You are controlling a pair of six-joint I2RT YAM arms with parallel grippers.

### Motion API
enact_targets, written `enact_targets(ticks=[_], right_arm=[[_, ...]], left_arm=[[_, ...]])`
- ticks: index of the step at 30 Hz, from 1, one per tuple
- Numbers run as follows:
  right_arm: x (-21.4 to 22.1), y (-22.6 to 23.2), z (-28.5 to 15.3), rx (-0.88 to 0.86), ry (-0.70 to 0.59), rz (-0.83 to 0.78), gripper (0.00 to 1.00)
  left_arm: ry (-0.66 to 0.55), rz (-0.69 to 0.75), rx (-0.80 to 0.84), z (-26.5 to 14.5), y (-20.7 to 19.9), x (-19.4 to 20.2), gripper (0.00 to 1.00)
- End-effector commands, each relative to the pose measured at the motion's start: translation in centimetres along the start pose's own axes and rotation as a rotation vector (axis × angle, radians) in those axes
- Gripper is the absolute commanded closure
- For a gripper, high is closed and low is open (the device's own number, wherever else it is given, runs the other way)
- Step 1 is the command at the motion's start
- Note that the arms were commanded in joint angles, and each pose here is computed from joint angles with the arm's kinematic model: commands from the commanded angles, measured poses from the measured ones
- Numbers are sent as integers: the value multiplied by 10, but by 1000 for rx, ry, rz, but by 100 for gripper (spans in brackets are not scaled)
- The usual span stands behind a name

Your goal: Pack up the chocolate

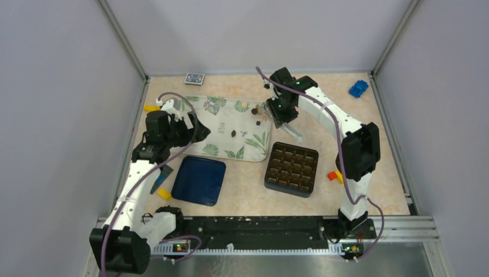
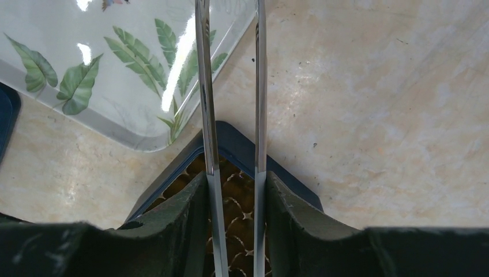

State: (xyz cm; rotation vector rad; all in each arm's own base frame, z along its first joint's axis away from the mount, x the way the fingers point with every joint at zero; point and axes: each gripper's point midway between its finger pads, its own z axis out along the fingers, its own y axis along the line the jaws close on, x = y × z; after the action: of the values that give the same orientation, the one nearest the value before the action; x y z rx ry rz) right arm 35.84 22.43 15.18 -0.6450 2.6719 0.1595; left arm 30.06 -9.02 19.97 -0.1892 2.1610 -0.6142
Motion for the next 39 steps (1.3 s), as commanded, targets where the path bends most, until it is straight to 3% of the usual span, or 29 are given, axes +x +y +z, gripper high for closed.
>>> enact_targets(ticks=[1, 10, 39], right_arm=[[-8, 14, -10, -24, -45, -41, 63], [-3, 24, 2, -47, -13, -69, 58], [-9, 20, 38, -5, 8, -69, 62]], left_arm=[[-40, 7, -5, -5, 0, -5, 1], [-33, -2, -5, -5, 1, -2, 1], [-50, 4, -5, -9, 1, -3, 1]])
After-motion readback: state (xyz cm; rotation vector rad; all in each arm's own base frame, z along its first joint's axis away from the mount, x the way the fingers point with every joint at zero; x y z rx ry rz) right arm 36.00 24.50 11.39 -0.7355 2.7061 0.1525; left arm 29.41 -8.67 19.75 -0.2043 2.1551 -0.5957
